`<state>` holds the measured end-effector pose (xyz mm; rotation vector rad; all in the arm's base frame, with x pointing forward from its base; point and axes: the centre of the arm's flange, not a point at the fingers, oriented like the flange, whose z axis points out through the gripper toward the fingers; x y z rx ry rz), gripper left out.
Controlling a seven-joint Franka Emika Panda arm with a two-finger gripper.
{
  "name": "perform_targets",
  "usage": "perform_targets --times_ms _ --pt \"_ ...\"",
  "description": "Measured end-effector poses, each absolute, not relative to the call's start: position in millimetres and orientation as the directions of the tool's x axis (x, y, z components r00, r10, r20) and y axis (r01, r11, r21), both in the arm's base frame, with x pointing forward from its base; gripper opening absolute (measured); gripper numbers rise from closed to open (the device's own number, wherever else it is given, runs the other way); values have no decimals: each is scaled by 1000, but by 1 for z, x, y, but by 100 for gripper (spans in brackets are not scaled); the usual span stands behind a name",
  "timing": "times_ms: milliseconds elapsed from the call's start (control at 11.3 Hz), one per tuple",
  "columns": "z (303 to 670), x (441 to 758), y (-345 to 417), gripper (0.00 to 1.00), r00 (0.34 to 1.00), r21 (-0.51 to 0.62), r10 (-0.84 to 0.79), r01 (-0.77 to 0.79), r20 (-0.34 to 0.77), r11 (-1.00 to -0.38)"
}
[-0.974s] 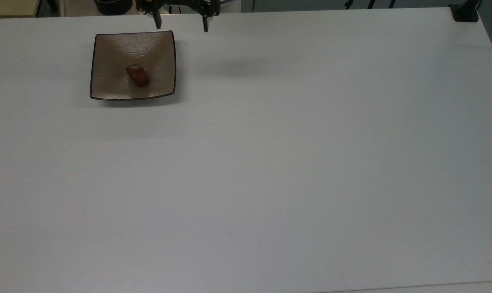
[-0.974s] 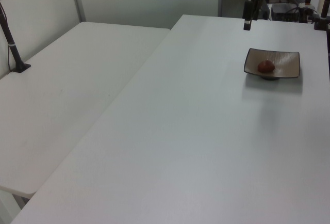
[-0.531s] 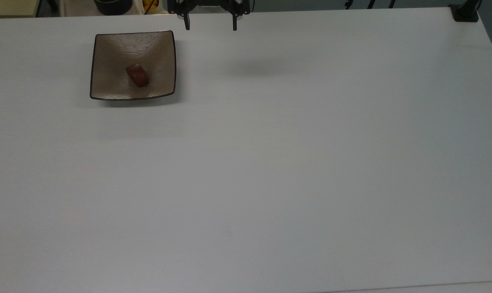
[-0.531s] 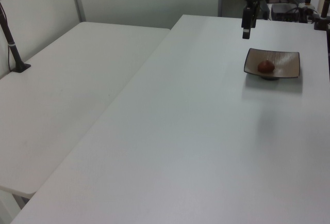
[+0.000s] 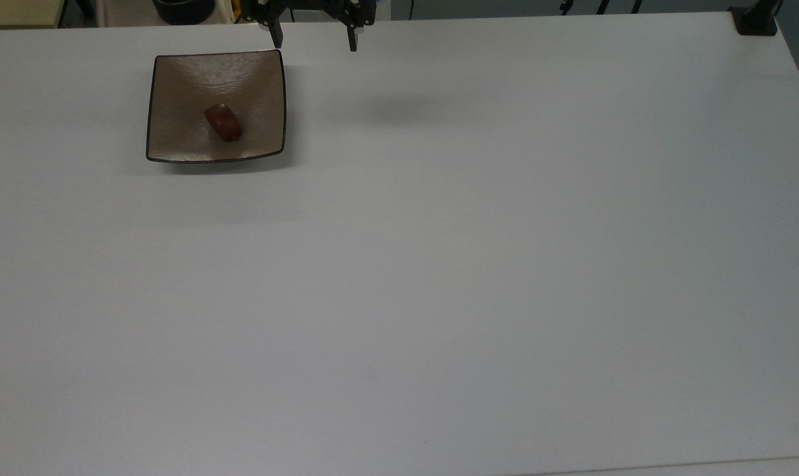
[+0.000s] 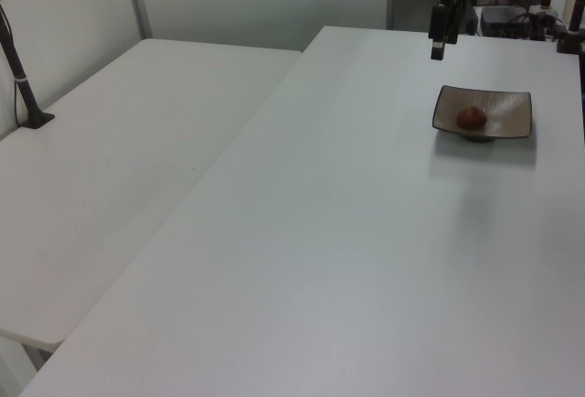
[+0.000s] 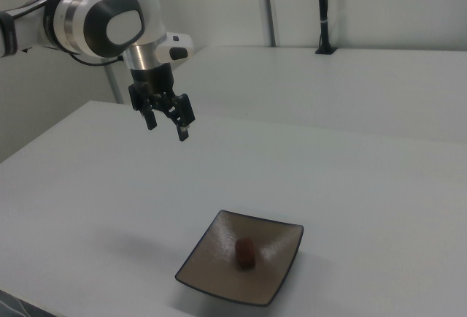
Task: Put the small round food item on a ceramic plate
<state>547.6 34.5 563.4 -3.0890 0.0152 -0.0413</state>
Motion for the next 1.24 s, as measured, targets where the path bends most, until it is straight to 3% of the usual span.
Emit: perform_targets --times_ms 1240 --pt "562 547 33 100 1000 -43 -7 -6 25 -999"
